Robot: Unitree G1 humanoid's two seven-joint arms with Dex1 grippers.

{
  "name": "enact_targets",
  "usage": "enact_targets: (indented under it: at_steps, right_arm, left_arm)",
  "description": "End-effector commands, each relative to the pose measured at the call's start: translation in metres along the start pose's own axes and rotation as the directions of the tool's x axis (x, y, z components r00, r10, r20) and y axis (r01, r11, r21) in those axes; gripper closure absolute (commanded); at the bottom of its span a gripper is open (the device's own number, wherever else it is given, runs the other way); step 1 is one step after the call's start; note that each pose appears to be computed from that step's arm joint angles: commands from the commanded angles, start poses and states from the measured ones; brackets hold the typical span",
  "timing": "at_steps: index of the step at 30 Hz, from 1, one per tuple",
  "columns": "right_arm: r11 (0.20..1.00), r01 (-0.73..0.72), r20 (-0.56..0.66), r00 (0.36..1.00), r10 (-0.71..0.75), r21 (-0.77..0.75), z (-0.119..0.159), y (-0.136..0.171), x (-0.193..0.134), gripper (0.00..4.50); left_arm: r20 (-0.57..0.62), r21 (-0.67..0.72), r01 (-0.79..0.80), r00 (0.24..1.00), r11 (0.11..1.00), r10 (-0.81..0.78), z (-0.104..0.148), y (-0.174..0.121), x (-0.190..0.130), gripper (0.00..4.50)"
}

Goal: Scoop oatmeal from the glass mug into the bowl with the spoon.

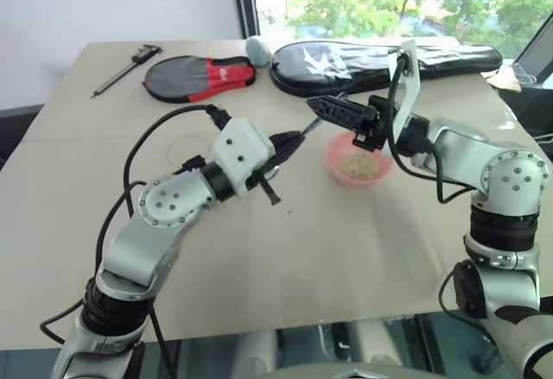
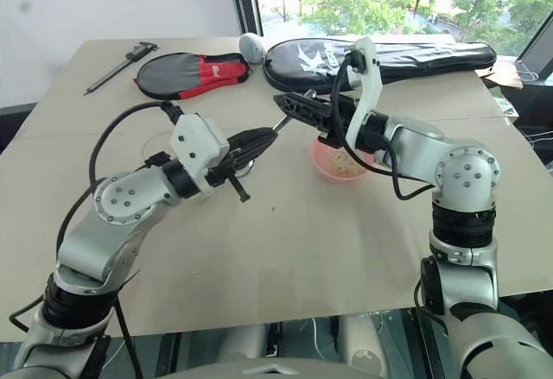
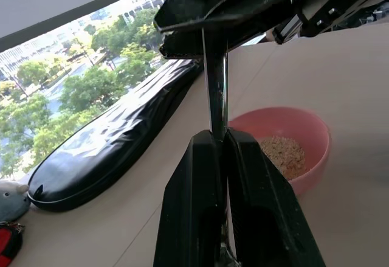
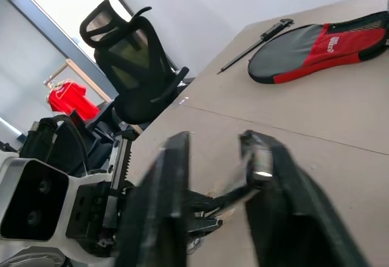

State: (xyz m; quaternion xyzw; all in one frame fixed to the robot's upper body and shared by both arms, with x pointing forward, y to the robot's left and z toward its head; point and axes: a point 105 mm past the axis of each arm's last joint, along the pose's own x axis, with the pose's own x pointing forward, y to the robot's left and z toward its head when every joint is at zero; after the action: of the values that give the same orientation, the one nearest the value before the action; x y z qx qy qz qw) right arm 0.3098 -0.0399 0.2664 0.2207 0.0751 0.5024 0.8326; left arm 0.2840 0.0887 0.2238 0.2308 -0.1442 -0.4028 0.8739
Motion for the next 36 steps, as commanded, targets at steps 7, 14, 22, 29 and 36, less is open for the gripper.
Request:
enact_targets:
  at_steps: [7,14,22,29,36]
  right_arm:
    - [0.999,-0.018,0.041,0.999,0.02,-0.035,0.013,0.01,0.004,4.49]
    - [1.0,0.009,0.07,0.998,-0.008,-0.015,0.018,0.003,0.004,4.5]
    - [0.995,0.098,0.115,0.989,-0.098,0.005,0.035,-0.022,-0.014,4.5]
    - [0.983,0.181,0.142,0.974,-0.178,-0.004,0.047,-0.044,-0.026,4.5]
    - [0.978,0.208,0.155,0.967,-0.202,-0.021,0.053,-0.051,-0.029,4.5]
  left_arm:
    - [0.039,-0.008,-0.012,0.999,1.0,0.013,0.007,-0.001,-0.001,4.13]
    - [0.089,-0.084,-0.091,0.991,0.992,0.098,0.013,0.001,-0.008,1.96]
    - [0.064,-0.067,-0.411,0.908,0.909,0.415,0.012,0.023,-0.051,1.96]
    - [-0.007,-0.044,-0.664,0.748,0.747,0.664,-0.001,0.017,-0.098,1.96]
    - [-0.249,-0.107,-0.825,0.563,0.555,0.788,-0.067,0.022,-0.152,1.96]
